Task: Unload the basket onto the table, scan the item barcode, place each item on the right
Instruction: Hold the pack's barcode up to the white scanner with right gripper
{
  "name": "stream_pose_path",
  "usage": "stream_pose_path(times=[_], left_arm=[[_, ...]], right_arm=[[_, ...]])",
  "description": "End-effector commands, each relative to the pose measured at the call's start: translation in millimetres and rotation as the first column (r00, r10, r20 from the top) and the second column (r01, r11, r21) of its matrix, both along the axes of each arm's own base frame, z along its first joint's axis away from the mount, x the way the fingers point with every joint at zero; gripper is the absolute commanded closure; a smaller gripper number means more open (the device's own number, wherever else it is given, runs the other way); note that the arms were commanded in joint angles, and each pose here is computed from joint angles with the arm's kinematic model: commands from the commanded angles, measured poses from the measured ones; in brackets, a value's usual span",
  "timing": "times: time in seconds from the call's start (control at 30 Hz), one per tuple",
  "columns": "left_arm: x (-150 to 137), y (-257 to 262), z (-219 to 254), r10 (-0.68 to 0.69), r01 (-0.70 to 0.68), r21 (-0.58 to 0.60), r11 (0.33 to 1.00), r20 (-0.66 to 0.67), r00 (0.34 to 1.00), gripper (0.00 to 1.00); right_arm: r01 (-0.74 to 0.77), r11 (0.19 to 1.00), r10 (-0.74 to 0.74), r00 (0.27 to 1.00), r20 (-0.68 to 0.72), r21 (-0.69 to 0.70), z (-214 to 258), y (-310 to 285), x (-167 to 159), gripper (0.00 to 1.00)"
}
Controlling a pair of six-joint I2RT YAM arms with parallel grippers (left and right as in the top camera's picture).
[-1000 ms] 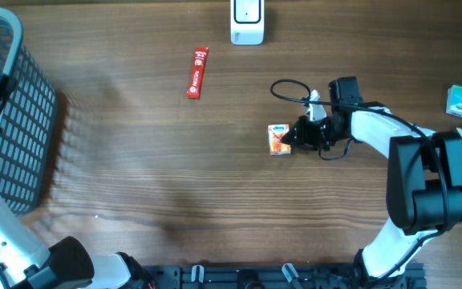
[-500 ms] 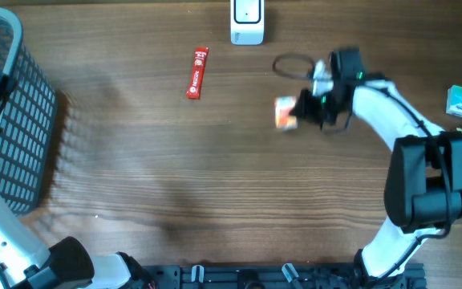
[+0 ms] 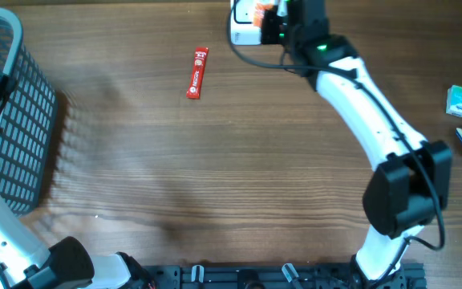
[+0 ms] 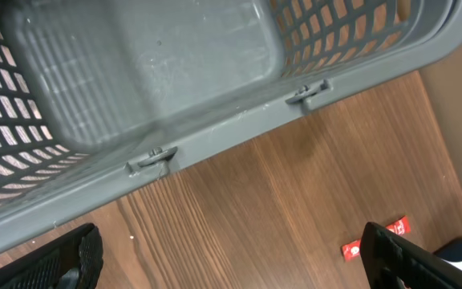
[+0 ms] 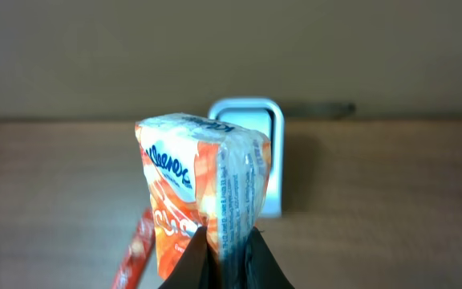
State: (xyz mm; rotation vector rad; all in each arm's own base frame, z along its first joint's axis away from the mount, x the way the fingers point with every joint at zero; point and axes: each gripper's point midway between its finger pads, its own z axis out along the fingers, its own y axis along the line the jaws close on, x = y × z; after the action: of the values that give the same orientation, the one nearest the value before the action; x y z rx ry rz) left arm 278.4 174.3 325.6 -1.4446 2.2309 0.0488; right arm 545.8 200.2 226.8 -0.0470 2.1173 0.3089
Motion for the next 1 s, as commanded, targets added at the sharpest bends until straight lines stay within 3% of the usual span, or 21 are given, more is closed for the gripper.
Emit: stream_pose_path(times=[0.0,0.23,0.5,0.83,0.97], left_arm=[[0,3,0,0.017,-0.017,0.002,1.000,0.001,1.000,0.00],[0,3,0,0.016,-0.016,0.002,1.000,0.001,1.000,0.00],[0,3,0,0.017,-0.017,0.002,1.000,0.001,1.000,0.00],[0,3,0,0.017,-0.017,0.002,1.000,0.001,1.000,0.00],[0,3,0,0.016,-0.016,0.002,1.000,0.001,1.000,0.00]], right_arm=[[0.116,0.992,-0.116,0.993,-0.002,-0.043,-43,-6,23,0.96],[0.122,0.992,-0.121,0.992,0.045,-0.012,-87,5,52,0.96],[0.168,0.985,-0.171,0.982,0.083,0.039,-92,4,64,0.96],[0.227,0.974,-0.227,0.973,0.040,0.002,-59,-21,72,0.96],[0.321,0.946,-0.321,0.947,0.000,0.044,-36,-51,71,0.96]])
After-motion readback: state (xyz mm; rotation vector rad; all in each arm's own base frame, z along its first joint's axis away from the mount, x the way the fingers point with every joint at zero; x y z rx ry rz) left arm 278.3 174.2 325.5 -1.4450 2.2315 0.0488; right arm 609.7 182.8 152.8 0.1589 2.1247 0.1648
